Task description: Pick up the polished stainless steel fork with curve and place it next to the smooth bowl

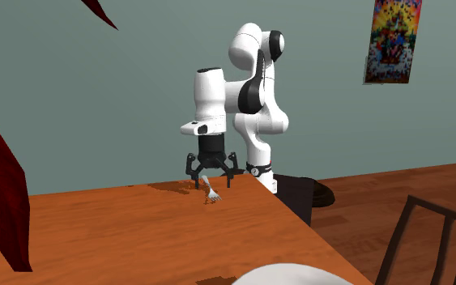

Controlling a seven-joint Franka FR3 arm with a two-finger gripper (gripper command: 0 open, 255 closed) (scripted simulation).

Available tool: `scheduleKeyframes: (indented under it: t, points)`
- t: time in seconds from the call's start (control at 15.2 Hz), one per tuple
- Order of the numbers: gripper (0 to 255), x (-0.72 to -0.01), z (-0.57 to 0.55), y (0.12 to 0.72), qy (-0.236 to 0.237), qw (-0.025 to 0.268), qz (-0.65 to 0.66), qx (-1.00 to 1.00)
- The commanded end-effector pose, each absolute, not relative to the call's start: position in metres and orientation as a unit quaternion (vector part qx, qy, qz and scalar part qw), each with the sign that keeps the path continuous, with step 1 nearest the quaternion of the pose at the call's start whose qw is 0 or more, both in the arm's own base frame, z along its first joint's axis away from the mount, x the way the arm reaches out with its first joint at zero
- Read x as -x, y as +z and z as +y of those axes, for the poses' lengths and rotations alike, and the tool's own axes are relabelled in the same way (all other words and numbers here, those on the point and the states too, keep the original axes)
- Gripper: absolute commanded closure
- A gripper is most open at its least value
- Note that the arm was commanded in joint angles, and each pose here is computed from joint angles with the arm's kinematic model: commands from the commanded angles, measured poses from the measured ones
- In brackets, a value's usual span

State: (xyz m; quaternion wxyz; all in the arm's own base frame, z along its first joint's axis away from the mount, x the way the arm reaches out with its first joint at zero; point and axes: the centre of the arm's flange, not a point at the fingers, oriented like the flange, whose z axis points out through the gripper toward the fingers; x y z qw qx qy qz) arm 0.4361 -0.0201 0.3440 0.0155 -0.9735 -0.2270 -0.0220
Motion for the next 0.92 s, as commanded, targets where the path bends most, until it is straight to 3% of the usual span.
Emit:
scheduleKeyframes:
  t: [0.0,0.53,0.59,0.86]
  points:
    - [0,-0.4367,-0.0202,0.3308,-0.022,0.015,-0.227,0.973]
    - [0,-0.4367,-0.0202,0.3308,-0.022,0.015,-0.227,0.973]
    - [255,-0.4367,-0.0202,0.3308,-0.022,0.015,-0.227,0.973]
    - [255,-0.4373,-0.0211,0.3304,-0.022,0.015,-0.227,0.973]
